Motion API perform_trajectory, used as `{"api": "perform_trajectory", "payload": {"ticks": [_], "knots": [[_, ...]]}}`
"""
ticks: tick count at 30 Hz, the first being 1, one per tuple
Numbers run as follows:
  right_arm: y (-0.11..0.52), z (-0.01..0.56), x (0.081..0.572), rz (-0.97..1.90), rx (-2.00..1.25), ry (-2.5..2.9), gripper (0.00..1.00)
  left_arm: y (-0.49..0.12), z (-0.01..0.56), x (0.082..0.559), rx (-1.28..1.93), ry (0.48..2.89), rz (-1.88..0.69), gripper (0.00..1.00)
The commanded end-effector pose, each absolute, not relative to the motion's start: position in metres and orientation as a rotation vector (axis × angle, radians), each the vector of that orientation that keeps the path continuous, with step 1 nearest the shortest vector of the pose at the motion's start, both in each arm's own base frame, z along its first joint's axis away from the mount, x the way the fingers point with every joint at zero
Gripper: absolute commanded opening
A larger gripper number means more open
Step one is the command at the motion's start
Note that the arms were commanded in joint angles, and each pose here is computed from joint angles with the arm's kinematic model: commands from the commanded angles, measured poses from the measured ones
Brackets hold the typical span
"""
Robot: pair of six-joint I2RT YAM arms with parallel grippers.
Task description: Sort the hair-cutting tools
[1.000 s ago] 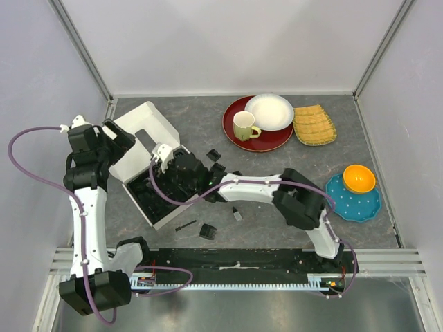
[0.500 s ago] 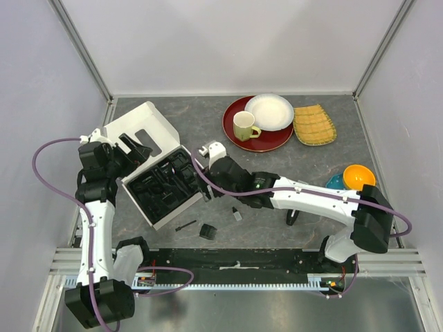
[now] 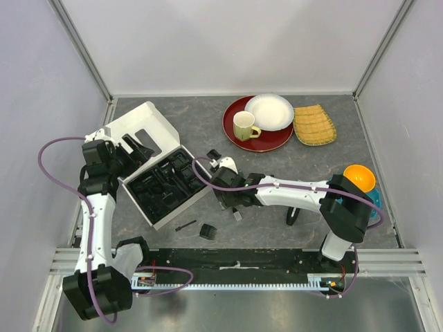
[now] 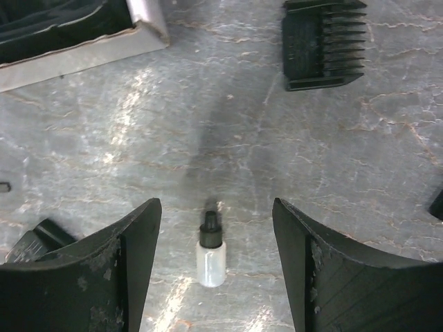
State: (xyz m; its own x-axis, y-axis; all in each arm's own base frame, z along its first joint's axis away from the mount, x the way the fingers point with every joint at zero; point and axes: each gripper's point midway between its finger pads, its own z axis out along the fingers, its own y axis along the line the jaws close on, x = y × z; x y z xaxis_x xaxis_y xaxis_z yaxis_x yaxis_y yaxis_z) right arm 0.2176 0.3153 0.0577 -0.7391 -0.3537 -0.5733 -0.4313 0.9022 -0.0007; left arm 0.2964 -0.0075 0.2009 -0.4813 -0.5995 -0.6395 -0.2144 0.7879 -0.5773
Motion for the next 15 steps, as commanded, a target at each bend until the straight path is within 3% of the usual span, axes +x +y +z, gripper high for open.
{"api": "perform_trajectory", "payload": {"ticks": [1,15], "knots": [[0.308,0.051,0.225,0.168,-0.517,2.500,0.73,-0.008,0.200,0.300,-0.571,2.069,-0.544,0.92],[0.290,0.017,0.194,0.246,-0.566,2.635,0.54,-0.007,0.195,0.299,-0.599,2.083,-0.561,0.91]]}}
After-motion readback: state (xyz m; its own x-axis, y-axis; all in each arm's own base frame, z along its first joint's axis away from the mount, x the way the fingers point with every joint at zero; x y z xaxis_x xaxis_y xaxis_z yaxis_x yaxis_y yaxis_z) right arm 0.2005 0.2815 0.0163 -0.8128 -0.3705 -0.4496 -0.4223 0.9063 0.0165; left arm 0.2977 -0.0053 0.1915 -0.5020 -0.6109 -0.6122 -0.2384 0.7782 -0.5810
